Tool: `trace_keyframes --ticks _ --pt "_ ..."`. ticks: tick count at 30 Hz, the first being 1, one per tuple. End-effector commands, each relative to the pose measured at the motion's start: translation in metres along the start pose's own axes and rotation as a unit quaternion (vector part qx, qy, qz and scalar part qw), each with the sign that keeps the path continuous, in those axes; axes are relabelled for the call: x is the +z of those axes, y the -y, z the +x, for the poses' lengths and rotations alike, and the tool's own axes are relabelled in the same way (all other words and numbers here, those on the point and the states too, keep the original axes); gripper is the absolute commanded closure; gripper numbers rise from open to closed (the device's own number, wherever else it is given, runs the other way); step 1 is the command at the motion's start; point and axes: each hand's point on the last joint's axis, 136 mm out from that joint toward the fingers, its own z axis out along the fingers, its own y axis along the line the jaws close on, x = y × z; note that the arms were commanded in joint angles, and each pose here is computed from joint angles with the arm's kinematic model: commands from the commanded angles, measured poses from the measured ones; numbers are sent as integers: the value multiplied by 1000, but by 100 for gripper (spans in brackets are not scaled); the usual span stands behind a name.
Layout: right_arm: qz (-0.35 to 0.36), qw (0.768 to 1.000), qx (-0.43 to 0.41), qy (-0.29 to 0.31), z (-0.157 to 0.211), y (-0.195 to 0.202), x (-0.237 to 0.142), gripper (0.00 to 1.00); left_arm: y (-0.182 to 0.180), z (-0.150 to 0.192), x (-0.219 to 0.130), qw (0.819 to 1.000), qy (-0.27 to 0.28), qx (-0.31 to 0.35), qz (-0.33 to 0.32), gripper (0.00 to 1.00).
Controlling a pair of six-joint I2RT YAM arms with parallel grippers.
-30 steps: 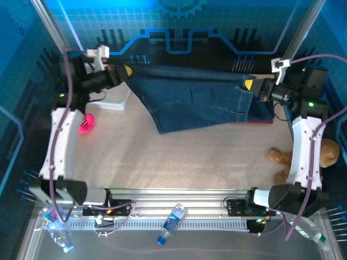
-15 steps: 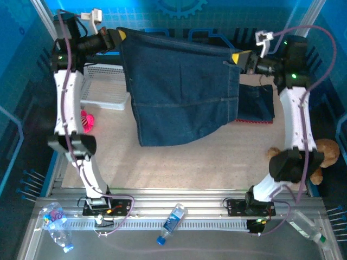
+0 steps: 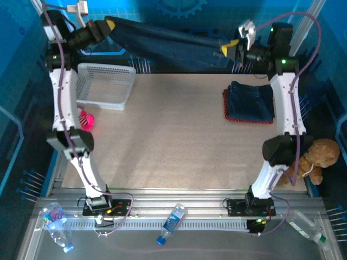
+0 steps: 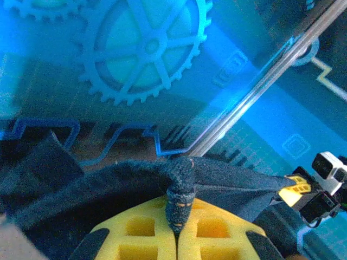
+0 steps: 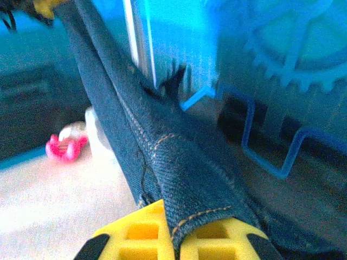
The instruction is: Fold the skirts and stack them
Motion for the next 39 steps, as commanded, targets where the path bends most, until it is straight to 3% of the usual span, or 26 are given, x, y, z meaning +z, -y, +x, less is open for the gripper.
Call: trace_keyframes --ticks 1,4,6,7,9,10,11,12,14,18,21,25,28,33,39 --pt "-10 984 -167 -55 53 -40 3 100 -7 41 -28 998 -9 59 -32 100" --pt "-26 965 -230 -125 134 -74 16 97 -43 125 -44 997 -31 10 -72 96" --pt "-47 959 -222 -170 183 -103 17 82 -69 189 -60 992 -39 -48 -110 95" --pt "-61 955 -216 -195 208 -122 15 72 -82 223 -72 986 -34 -83 -140 87" --pt "-74 950 -196 -232 244 -152 6 55 -94 271 -98 974 -9 -132 -186 42" --pt "-74 952 -178 -238 254 -165 0 49 -97 285 -113 966 16 -147 -214 33" --pt "-70 957 -162 -230 255 -173 -6 28 -98 292 -127 957 35 -152 -244 27" --pt "-64 963 -155 -213 251 -179 -12 0 -96 293 -140 950 44 -145 -273 17" --pt "-37 974 -143 -174 240 -183 -21 0 -93 284 -168 930 80 -123 -338 1" --pt "62 990 -78 -99 208 -157 -23 0 -84 272 -175 922 108 -130 -348 1" --pt "110 989 66 -71 196 -132 -12 0 -91 286 -157 914 70 -160 -366 1" --pt "169 932 307 -87 222 -98 14 0 -98 314 -120 905 0 -180 -385 1" --pt "149 893 414 -93 254 -105 43 0 -103 339 -95 895 -53 -223 -383 1" --pt "118 843 481 -208 296 -142 86 0 -98 377 -50 890 -131 -293 -323 1" --pt "145 777 524 -318 362 -168 106 0 -143 426 -62 833 -176 -312 -422 1"
